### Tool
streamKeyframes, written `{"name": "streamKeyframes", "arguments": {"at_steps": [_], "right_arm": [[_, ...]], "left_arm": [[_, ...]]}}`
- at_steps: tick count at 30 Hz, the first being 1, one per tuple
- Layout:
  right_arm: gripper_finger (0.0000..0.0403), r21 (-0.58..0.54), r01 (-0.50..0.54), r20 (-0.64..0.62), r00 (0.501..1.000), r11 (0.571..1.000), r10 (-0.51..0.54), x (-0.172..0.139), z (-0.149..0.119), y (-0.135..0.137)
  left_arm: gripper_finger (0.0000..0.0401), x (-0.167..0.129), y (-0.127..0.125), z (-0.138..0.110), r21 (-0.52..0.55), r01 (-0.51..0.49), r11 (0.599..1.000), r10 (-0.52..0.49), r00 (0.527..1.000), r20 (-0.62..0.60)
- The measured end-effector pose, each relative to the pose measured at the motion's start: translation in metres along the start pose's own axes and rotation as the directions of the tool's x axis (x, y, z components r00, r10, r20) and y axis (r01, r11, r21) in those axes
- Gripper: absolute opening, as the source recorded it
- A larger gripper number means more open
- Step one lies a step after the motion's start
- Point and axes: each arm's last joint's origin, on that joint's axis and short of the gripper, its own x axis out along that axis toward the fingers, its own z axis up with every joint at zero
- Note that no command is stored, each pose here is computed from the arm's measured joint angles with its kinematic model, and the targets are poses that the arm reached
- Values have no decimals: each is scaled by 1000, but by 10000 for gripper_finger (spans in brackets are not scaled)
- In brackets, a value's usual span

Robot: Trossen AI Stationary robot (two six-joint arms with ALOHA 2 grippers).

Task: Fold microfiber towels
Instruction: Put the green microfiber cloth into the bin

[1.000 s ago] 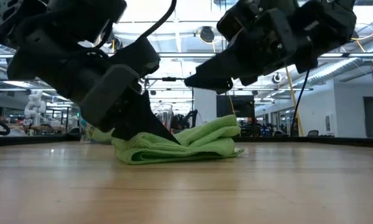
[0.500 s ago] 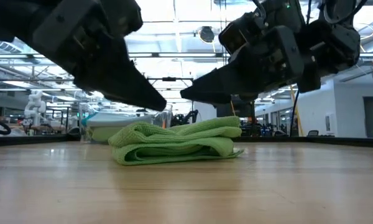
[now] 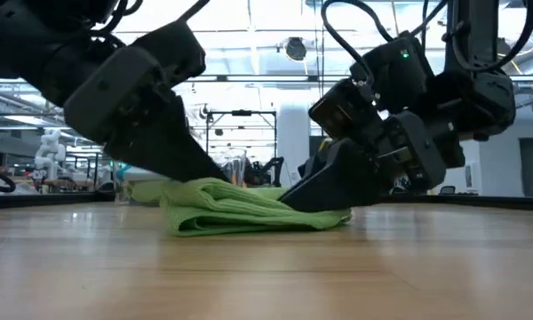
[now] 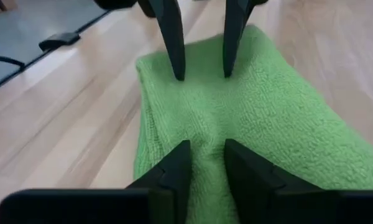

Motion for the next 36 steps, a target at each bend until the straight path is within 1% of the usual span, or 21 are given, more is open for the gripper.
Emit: {"name": "streamKeyframes", "arguments": {"at_steps": [3,6,8,11,12,14,16,18,20,24,25,28,32,36], "right_arm": [[82,23,-2,9,1000,1000,2,3,-5,-1],[78,30,-5,22,1000,1000,4,3,-5,-1],[78,31,-6,29,1000,1000,5,2,-2,0],[78,17,-9,39,999,1000,8,0,3,1],[78,11,-9,41,999,1000,8,-1,5,1],[78,-11,-10,62,998,1000,11,-2,10,2],[78,-33,-9,64,998,999,12,-2,10,2],[78,-52,-8,49,999,999,10,-2,8,2],[78,-71,-6,25,1000,997,8,-2,6,2],[77,-85,-7,-31,1000,996,5,-2,1,2],[77,-91,-5,-41,999,996,1,-2,0,3],[77,-110,10,-55,998,994,-16,-1,-1,5],[77,-137,8,-56,998,990,-16,-1,-2,8],[77,-143,6,-57,998,990,-14,-1,-2,8]], "left_arm": [[138,0,0,0,-7,-1,1000,1,1000,-2],[138,-8,1,10,-14,-3,1000,3,1000,27],[138,-13,5,20,-86,-23,996,29,997,67],[139,-21,19,28,-225,-79,971,90,995,41],[139,-21,24,31,-271,-68,960,77,997,23],[142,-23,33,35,-351,-15,936,-3,999,-52],[154,-21,43,37,-420,30,907,-83,991,-108],[175,-17,51,40,-463,52,885,-132,981,-143],[203,-14,62,38,-507,16,862,-129,974,-187],[260,-6,82,34,-582,-89,808,-81,962,-260],[272,-6,86,34,-592,-101,800,-81,959,-273],[300,-4,92,36,-620,-88,779,-108,956,-272],[316,-2,95,40,-648,-59,759,-143,957,-254],[308,5,94,32,-682,-88,726,-151,947,-283]]}}
